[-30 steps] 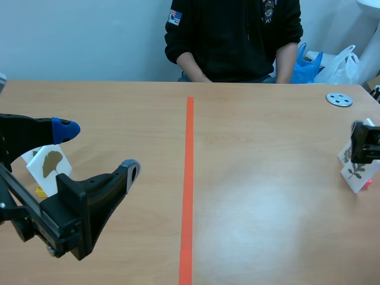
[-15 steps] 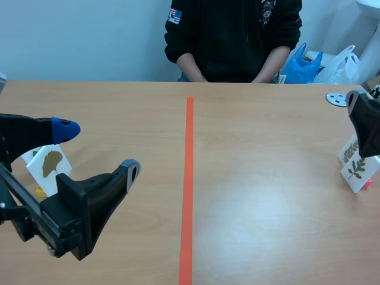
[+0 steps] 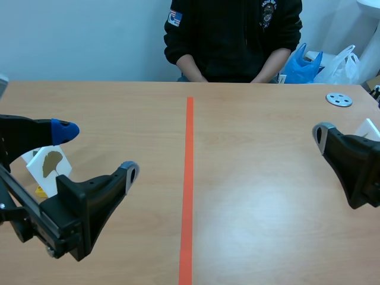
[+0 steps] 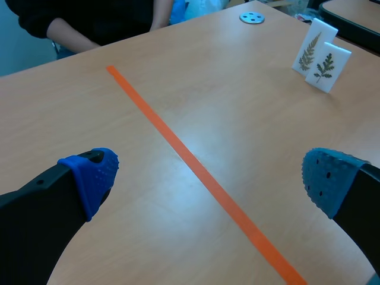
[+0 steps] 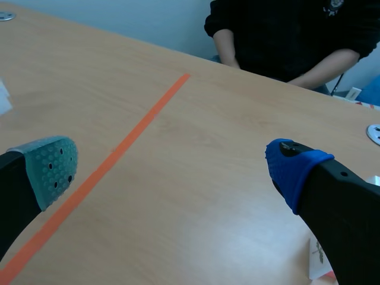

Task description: Sort the leaf by its shape. The table is split by an orange tape line. A compound leaf with several leaflets goes to the left side, a simple leaf with one blade goes to the right side. Return to the home posture when a red brick is placed on the table.

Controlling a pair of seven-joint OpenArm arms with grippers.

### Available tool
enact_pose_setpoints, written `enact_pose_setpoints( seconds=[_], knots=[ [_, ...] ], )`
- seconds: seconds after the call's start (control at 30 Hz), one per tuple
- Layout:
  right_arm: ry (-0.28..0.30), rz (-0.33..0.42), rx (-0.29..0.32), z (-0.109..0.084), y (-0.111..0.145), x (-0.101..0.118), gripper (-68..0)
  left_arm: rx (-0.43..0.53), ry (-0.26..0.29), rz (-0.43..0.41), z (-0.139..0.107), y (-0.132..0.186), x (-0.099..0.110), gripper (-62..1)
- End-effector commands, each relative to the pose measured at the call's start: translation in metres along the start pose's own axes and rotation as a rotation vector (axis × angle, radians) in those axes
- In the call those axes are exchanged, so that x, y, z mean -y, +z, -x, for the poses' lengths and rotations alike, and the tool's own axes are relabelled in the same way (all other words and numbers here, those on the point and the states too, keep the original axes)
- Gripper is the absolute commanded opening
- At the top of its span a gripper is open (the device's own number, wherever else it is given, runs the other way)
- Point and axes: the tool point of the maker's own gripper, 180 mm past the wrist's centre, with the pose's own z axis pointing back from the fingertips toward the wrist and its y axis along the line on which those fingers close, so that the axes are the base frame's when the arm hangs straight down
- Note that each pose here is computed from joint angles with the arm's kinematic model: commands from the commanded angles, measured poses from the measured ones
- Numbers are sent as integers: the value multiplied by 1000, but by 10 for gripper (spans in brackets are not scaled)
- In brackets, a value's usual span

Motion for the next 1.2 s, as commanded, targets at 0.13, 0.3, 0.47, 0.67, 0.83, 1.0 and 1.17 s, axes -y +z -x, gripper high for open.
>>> enact_pose_setpoints(
  seconds=[0.13, 0.3, 0.47, 0.67, 0.83, 1.0, 1.17],
  knots=[
    [-22, 3, 19, -4, 3, 2, 4, 7, -16, -44, -3, 1, -11, 14],
    [-28, -12, 19, -4, 3, -1, 4, 5, -12, -63, -3, 2, -14, 14],
    [-31, -11, 20, -4, 3, -1, 4, 4, -12, -65, -2, 2, -15, 14],
    [-31, -12, 20, -4, 3, -1, 4, 7, -12, -63, -3, 2, -14, 14],
    [-31, -12, 23, -5, 3, -1, 4, 7, -12, -63, -3, 2, -14, 14],
    [-31, -12, 23, -5, 3, -1, 4, 7, -12, -63, -3, 2, -14, 14],
    [-31, -12, 23, -5, 3, -1, 4, 7, -11, -62, -3, 2, -14, 14]
  ],
)
